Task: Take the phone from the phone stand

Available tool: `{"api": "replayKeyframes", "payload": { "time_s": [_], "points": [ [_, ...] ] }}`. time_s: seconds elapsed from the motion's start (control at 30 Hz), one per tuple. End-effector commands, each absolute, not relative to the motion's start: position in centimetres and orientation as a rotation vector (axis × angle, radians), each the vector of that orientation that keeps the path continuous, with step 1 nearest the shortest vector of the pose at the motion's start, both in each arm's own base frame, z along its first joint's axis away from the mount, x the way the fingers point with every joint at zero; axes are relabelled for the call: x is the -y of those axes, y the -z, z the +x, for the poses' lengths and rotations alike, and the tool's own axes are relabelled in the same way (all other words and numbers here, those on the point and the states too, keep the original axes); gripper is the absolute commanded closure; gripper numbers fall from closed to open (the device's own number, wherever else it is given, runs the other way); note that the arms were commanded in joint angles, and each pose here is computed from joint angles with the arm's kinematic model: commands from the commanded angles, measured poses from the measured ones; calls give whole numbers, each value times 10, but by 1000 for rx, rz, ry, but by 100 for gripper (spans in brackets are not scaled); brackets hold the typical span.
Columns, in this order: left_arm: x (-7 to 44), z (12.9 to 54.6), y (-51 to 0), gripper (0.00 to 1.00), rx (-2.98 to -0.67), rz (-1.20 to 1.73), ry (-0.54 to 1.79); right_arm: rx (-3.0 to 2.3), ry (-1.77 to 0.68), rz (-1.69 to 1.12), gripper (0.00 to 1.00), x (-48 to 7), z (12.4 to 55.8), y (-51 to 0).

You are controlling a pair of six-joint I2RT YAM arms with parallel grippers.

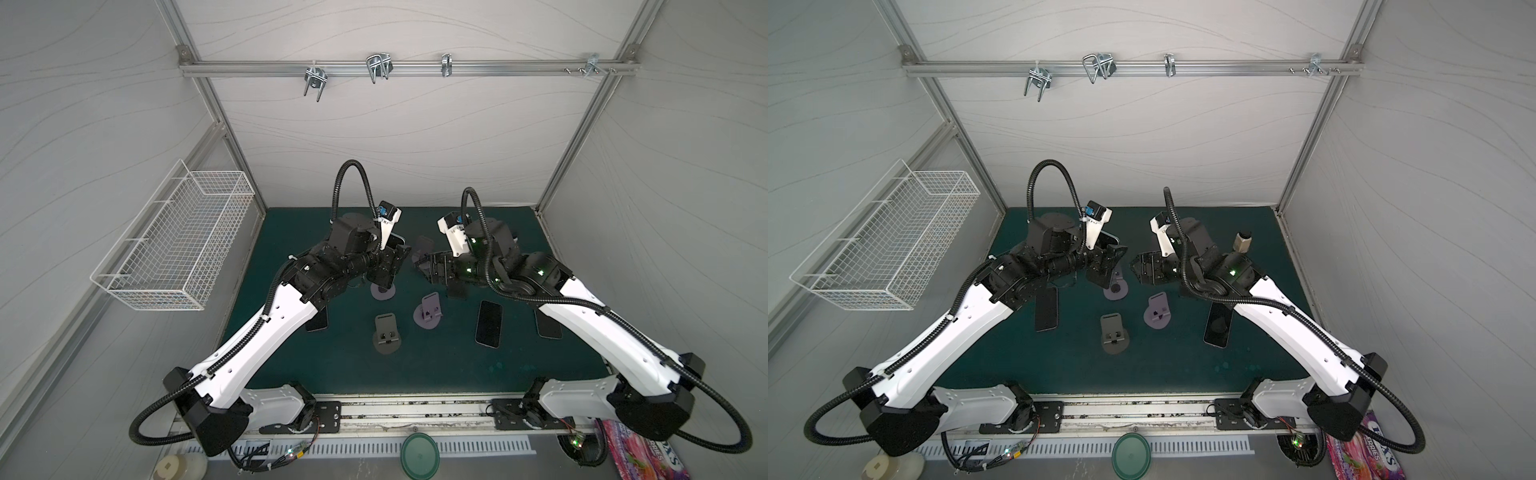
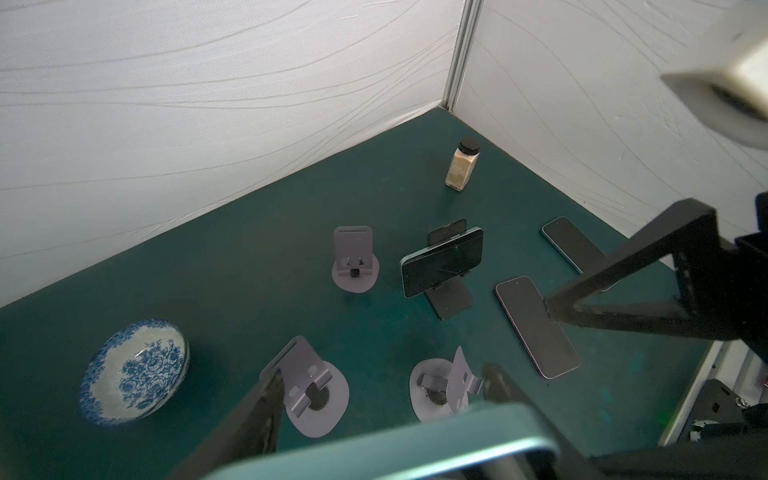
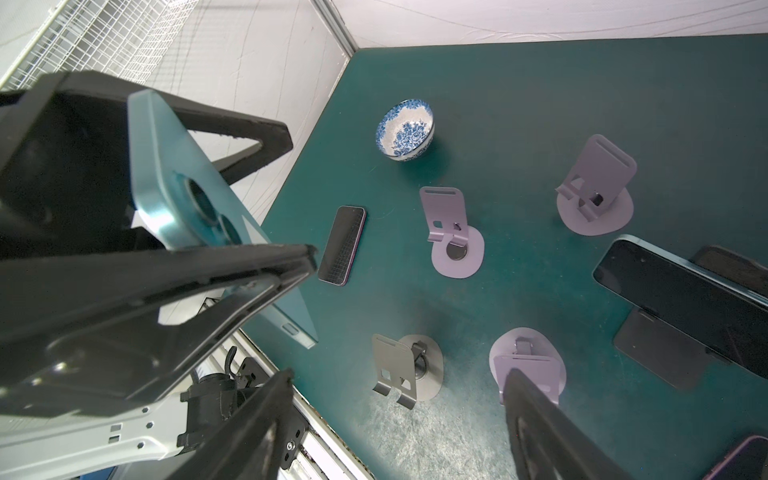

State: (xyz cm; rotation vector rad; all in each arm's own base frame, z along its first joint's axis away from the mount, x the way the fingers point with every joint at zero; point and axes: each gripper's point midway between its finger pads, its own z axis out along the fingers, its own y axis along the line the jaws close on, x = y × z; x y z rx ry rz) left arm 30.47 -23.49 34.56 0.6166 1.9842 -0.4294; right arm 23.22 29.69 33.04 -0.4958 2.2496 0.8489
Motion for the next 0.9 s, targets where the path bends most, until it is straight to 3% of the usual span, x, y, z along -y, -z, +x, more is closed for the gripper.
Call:
{"api": "replayKeyframes", "payload": {
  "time_s": [0.0,0.87],
  "points": [
    [227,300,-368,49,-1924,584,426,-2246,-872,-509,19,-308,231,-330],
    [170,273,-346,49,-2059,494,328,-2254,-919,-606,20,-351,225,-327]
  ]
}}
